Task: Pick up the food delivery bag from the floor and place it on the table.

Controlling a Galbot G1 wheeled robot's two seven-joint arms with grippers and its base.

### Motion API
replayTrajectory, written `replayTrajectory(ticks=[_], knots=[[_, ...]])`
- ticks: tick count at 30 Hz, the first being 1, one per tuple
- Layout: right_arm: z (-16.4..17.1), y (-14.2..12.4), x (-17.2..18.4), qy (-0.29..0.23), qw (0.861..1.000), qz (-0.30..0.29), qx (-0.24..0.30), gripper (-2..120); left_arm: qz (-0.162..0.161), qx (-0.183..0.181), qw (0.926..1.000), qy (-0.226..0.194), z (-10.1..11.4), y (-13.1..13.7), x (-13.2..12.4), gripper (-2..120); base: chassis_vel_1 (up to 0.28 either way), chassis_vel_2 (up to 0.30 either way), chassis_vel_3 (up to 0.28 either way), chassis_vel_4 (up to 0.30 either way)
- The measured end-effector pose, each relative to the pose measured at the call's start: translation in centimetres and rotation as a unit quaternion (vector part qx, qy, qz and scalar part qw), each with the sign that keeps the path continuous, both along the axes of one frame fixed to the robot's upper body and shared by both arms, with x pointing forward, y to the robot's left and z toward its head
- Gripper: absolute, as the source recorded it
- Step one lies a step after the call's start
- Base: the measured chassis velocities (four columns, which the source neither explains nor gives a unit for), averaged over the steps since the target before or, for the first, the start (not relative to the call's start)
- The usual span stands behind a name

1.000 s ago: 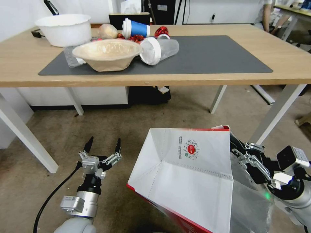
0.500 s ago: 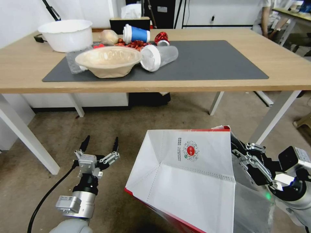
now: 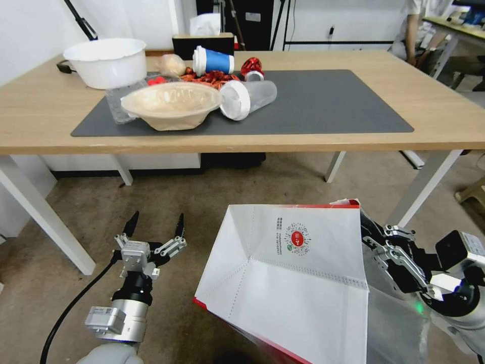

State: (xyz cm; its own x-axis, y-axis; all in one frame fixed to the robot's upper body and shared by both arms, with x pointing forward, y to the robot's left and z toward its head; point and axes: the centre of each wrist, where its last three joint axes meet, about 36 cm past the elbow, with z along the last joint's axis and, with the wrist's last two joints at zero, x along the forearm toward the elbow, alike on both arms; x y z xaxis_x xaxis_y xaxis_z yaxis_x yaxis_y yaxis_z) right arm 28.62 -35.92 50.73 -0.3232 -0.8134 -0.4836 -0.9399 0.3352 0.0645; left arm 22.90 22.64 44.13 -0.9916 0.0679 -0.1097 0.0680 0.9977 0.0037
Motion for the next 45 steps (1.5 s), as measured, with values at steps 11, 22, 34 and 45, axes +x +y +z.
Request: replayTrajectory(ticks=[11, 22, 34, 45], knots=[[-0.26, -0.02, 0.13, 0.001, 1.000, -0.003, 0.002, 0, -0.003, 0.000, 1.0000, -0.001, 0.02, 0.01, 0.05, 100, 0.000, 0.000, 0.000, 0.000], [-0.20, -0.09, 0.12, -0.001, 1.000, -0.002, 0.000, 0, -0.003, 0.000, 1.0000, -0.002, 0.04, 0.03, 0.05, 100, 0.000, 0.000, 0.000, 0.000], [0.01, -0.11, -0.10, -0.005, 1.000, 0.001, -0.002, 0, 0.000, 0.003, 1.0000, -0.006, 0.31, 0.15, 0.01, 100, 0.000, 0.000, 0.000, 0.000], [0.27, 0.00, -0.19, -0.009, 1.000, 0.002, -0.003, 0, 0.002, 0.004, 0.9999, -0.012, 0.72, 0.16, -0.03, 100, 0.000, 0.000, 0.000, 0.000]])
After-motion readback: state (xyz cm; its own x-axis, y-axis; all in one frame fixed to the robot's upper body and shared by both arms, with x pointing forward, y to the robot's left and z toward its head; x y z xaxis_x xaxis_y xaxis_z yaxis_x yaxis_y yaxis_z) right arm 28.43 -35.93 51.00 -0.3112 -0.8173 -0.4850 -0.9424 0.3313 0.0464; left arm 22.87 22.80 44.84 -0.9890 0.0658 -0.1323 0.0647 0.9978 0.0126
